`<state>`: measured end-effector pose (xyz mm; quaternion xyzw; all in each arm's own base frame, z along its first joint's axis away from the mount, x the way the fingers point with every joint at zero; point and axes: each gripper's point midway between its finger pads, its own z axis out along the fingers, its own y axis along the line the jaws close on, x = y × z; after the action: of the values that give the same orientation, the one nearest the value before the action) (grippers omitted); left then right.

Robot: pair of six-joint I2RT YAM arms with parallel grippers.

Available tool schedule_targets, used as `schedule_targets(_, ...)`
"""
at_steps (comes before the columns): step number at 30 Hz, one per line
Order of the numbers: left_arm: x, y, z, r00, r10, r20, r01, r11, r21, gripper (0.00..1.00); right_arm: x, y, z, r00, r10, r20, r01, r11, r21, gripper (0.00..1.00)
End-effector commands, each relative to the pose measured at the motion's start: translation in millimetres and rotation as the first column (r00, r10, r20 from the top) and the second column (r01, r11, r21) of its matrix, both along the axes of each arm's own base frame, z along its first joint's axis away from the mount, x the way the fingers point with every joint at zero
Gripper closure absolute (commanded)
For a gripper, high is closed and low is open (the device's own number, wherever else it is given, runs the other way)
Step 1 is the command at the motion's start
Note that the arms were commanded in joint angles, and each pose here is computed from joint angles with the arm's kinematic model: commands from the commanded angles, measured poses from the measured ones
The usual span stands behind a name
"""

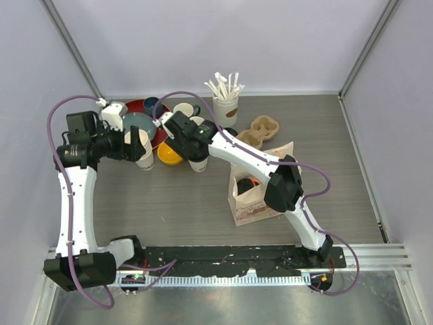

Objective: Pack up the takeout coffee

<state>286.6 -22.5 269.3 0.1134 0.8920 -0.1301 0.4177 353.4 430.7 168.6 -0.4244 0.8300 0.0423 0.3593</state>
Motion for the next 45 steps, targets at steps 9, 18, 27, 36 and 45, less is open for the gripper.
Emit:
schedule_targets(9,-1,-5,5,0.999,-0.044,0.03,0.045,0.999,-0.006,0.13,1,9,-20,1.0,0.016,-0.01,-0.016,1.0,-0.002,0.63)
schedule_targets(18,-2,-8,6,0.998,-0.063,0.03,0.063,0.998,-0.015,0.13,-1,2,-21,1.0,0.007,-0.026,-0.008,1.0,-0.006,0.87)
schedule_targets(27,-2,-12,9,0.996,-0.081,0.035,0.082,0.996,-0.031,0.13,-17,3,34,0.998,0.049,-0.028,-0.046,0.993,0.11,0.99)
schedule_targets(36,-5,-22,8,0.992,-0.122,0.021,0.123,0.989,-0.079,0.15,-52,-10,136,0.99,0.14,0.026,-0.141,0.943,0.302,0.99)
schedule_targets(45,-4,-39,26,0.98,-0.197,0.028,0.199,0.971,-0.136,0.18,-95,-43,212,0.976,0.21,0.06,-0.216,0.888,0.405,0.99)
